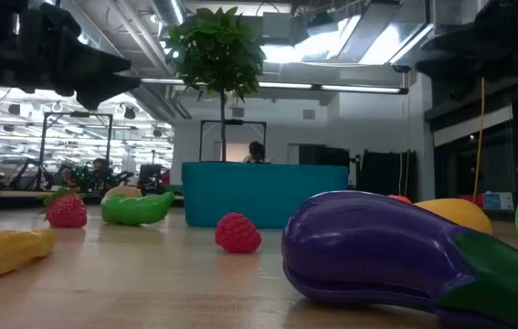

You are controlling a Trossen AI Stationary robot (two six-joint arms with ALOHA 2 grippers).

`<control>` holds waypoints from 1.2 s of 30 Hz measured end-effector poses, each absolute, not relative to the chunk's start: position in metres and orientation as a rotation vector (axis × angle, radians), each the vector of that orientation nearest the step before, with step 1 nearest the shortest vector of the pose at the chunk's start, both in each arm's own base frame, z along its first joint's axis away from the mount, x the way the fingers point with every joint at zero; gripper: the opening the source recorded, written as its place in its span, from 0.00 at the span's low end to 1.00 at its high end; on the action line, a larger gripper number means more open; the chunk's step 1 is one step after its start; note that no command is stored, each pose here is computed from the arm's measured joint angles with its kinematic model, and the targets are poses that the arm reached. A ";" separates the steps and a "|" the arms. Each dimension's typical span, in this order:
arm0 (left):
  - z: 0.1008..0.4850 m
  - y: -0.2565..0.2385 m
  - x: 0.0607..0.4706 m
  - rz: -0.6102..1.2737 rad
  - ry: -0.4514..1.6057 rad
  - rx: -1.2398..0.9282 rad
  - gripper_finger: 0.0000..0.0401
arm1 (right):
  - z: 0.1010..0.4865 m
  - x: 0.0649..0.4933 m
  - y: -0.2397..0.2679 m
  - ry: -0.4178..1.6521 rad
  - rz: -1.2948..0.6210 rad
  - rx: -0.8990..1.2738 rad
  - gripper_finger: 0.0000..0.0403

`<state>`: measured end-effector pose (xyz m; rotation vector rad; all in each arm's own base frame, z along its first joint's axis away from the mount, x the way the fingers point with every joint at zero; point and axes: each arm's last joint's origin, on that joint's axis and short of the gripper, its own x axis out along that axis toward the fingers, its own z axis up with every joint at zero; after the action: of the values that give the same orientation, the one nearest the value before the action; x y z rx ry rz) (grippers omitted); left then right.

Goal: Pick and placing Produce into tupperware
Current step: Put the pink apricot into the blue bin

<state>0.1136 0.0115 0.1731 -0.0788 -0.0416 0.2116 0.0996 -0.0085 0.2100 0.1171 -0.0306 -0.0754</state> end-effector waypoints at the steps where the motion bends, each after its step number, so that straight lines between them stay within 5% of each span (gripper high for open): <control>1: 0.174 0.012 0.115 0.212 -0.031 -0.078 0.65 | 0.211 0.102 -0.009 -0.012 -0.077 0.110 0.66; 26: 0.216 0.018 0.190 0.276 0.542 -0.028 0.65 | 0.242 0.155 -0.036 0.623 -0.293 0.091 0.66; 36: 0.227 0.022 0.199 0.407 0.599 0.004 0.65 | 0.240 0.168 -0.050 0.779 -0.411 0.246 0.66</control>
<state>0.1991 0.0220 0.2271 0.0043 0.5993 0.4072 0.1684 -0.0496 0.2404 0.2463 0.7788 -0.4110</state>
